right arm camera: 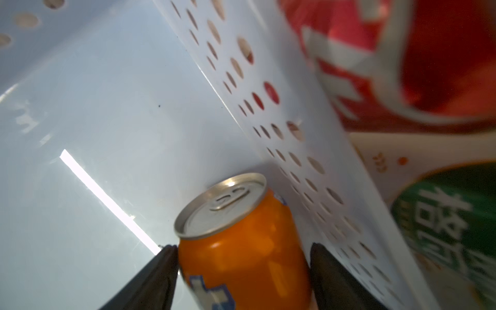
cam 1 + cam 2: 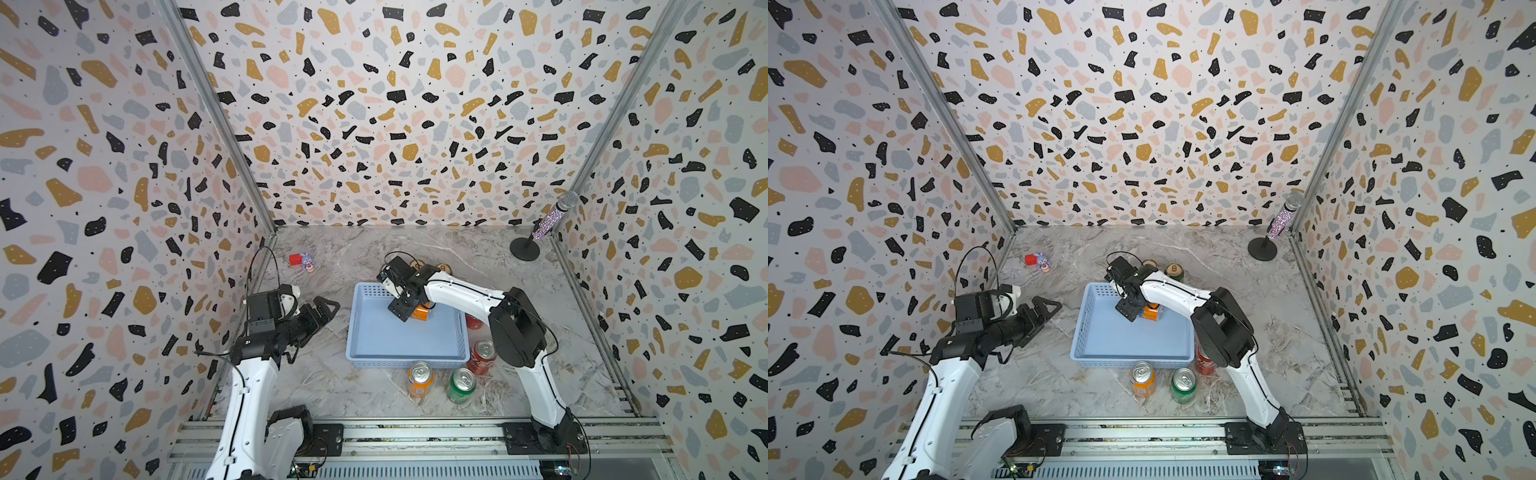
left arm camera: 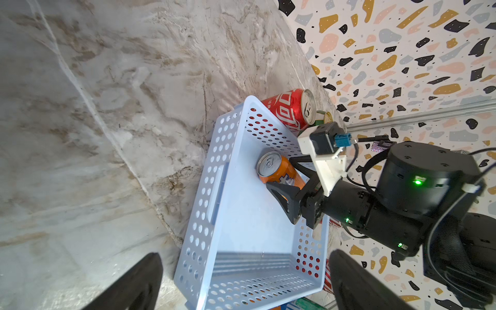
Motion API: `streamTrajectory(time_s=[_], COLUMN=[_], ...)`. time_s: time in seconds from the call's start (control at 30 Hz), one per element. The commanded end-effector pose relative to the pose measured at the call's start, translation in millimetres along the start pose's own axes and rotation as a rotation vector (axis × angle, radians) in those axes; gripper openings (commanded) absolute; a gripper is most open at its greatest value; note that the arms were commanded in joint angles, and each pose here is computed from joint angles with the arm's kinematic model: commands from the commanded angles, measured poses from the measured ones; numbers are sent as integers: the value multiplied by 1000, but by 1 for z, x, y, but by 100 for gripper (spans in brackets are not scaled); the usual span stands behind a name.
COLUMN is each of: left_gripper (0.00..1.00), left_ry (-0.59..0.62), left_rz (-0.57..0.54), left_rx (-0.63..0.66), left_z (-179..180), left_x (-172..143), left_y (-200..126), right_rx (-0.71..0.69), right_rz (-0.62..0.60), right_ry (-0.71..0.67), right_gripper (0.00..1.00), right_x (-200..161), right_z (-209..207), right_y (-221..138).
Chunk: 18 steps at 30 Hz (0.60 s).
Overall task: Take out the drinks from the basket
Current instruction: Pick up the drink from the basket.
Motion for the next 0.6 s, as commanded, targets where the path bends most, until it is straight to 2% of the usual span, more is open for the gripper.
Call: streamTrajectory(time_s=[0.0, 0.4, 0.5, 0.57], left_gripper=[100, 100, 100, 100], left_ry=[26, 28, 31, 31], left_rz=[-29, -28, -30, -30], left_rx=[-9, -20, -23, -24], left_z=[-1, -2, -2, -2], left_x=[5, 5, 5, 5], left_y=[1, 2, 1, 1], right_rx=[117, 141, 137, 128], right_rz=[75, 115, 108, 89], right_ry=[-15, -13, 1, 13], right_gripper=[79, 75, 68, 51], right_x=[-20, -43, -47, -47], right_z=[28, 39, 41, 40], right_y=[24, 41, 43, 41])
Point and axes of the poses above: each gripper's point midway between its finger pads, its own y axis out along the fingers, its own z axis along the line the jaws close on, x = y × z, the point moved 4 cm from there along -y, back along the fingers, and after that the axes turned 10 degrees about -y, right-handed, at the moved point
